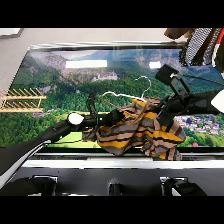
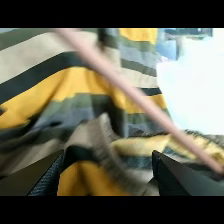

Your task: Fold the clothes and pants, and hang the long-sleeved shirts on hangers.

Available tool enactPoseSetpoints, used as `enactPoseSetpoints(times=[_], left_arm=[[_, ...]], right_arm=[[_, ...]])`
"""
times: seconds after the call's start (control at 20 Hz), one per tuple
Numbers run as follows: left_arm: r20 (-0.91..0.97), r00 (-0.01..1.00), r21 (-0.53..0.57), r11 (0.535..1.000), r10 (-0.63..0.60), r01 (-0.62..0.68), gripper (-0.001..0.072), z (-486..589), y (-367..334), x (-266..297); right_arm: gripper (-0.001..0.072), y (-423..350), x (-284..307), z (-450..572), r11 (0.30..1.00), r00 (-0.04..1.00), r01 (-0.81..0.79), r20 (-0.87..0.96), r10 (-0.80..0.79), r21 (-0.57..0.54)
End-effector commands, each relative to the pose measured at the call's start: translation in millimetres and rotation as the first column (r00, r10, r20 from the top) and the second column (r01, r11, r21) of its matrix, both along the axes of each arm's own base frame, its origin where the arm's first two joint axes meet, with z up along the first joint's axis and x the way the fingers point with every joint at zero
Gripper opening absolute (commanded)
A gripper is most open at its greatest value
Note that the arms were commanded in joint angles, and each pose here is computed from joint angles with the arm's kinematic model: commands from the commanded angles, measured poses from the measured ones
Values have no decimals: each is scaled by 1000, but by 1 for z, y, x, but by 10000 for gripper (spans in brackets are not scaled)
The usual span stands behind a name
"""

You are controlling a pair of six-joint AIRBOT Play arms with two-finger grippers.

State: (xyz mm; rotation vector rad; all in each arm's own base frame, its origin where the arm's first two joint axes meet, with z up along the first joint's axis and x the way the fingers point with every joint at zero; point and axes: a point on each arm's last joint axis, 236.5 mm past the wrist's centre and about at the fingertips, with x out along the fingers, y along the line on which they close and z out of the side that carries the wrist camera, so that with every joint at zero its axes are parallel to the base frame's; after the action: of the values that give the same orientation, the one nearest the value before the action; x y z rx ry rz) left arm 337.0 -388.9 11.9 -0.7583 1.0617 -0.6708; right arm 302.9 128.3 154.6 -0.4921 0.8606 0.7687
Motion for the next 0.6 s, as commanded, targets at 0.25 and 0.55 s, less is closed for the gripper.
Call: enactPoseSetpoints(times=[0.25,0.55], left_arm=[[-58,977,54,977,-204,208,601,-29,-18,-23],[-48,989,62,988,-141,143,181,-29,9,7]], right_arm=[[32,-2,0,-2,1000,1000,3,-4,-3,-11],[32,-3,0,-2,1000,1000,3,-3,-3,-12]])
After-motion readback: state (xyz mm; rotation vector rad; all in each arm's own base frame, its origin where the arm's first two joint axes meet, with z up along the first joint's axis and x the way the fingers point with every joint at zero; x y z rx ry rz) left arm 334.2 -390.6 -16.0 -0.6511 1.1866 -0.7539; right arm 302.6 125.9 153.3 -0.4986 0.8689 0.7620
